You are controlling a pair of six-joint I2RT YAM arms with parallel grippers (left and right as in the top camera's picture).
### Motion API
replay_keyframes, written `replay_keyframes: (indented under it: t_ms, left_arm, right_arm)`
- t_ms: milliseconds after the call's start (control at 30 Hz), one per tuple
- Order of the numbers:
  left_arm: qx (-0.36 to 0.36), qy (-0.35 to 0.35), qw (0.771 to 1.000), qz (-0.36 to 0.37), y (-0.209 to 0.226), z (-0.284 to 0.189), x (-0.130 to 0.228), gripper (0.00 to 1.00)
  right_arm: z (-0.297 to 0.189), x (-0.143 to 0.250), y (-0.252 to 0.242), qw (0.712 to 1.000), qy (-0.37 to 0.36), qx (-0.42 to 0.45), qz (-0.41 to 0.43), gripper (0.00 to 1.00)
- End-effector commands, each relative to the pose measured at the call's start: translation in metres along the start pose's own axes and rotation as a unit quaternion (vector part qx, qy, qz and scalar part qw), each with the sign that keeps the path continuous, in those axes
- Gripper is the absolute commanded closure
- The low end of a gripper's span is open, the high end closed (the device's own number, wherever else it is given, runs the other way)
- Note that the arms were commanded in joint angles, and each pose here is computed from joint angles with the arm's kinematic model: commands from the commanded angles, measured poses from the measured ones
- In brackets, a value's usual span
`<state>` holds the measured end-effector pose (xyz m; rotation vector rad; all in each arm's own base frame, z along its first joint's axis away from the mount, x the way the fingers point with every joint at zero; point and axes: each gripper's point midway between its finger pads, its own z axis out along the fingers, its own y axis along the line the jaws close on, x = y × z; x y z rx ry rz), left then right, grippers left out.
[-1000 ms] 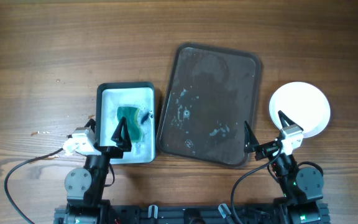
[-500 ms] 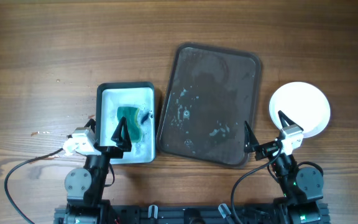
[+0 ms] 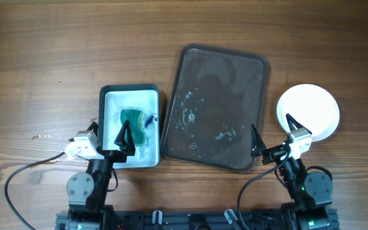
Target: Clean dirty plates on tray and stack at the side
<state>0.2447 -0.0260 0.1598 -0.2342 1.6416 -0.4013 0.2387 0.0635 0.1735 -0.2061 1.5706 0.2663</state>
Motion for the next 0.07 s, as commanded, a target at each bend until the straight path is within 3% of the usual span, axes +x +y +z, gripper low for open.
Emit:
replay_keyframes:
  t_ms: [0, 33]
  left_arm:
    - [0.005, 0.001, 1.0, 0.012, -0.0013, 0.0002, 0.0028, 0.0]
    - [0.005, 0.001, 1.0, 0.012, -0.0013, 0.0002, 0.0028, 0.0]
  right_arm:
    - [-0.0006, -0.0037, -0.0008, 1.0, -0.008, 0.003, -0.007, 0.0]
    - [-0.0006, -0.0037, -0.0008, 1.0, -0.008, 0.003, -0.007, 0.0]
